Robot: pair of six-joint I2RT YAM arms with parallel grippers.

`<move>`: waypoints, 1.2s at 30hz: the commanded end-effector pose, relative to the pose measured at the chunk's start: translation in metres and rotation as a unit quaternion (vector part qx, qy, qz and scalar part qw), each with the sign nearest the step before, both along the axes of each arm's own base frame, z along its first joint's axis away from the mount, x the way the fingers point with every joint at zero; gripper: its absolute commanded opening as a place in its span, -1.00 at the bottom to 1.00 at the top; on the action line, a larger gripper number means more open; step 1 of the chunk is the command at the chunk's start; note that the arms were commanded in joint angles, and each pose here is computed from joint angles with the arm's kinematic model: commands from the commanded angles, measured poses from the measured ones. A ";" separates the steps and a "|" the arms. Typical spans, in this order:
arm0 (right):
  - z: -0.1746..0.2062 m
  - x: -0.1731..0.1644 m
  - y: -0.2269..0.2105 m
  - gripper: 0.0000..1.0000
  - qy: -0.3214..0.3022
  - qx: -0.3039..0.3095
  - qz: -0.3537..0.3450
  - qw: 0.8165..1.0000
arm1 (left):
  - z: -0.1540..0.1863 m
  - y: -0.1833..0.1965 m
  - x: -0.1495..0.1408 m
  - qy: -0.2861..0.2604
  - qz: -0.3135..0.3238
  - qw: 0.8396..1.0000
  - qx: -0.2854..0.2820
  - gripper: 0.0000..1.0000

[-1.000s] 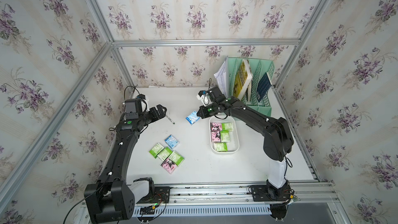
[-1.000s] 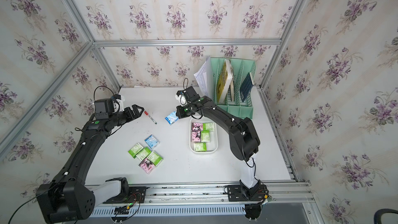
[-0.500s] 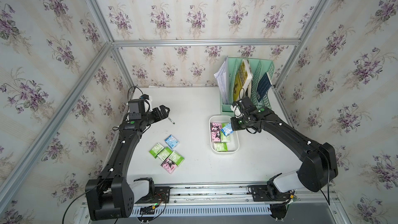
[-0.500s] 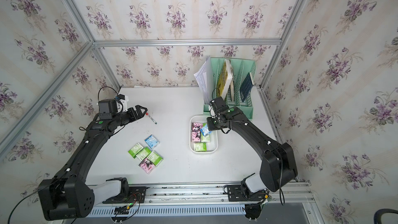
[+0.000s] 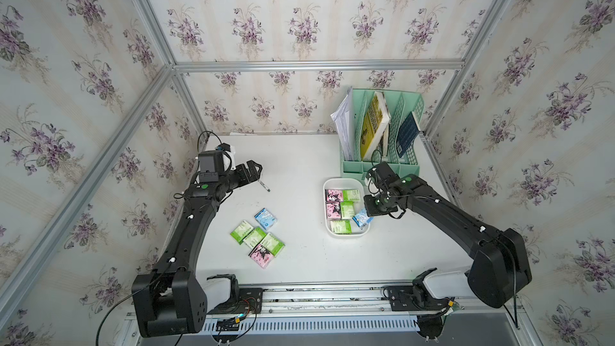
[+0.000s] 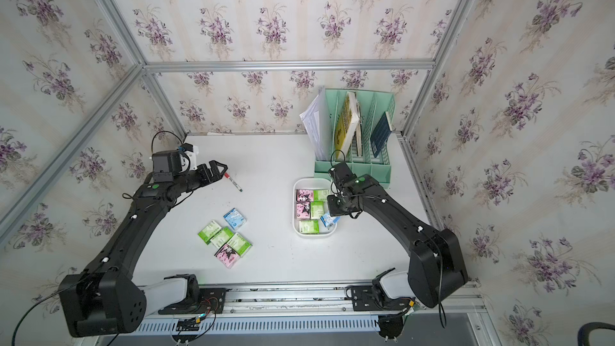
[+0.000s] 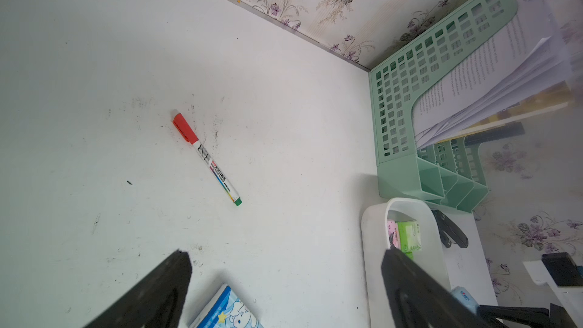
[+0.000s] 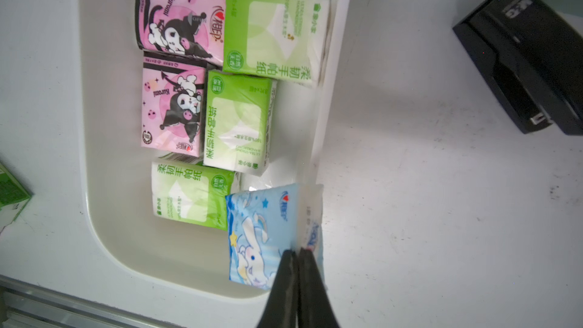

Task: Put the pocket tissues into the storage box
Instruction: Place the pocket tissues in the storage box.

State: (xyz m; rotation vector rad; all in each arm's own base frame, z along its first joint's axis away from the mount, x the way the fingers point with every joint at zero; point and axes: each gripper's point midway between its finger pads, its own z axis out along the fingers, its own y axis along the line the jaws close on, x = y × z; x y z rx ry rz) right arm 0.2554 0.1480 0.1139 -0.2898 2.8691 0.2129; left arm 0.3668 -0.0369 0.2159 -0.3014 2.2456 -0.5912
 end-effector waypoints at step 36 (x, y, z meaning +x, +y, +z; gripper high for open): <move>-0.021 -0.024 0.047 -0.62 0.008 0.012 -0.035 0.999 | 0.001 0.003 0.003 -0.002 0.001 1.000 0.013 0.98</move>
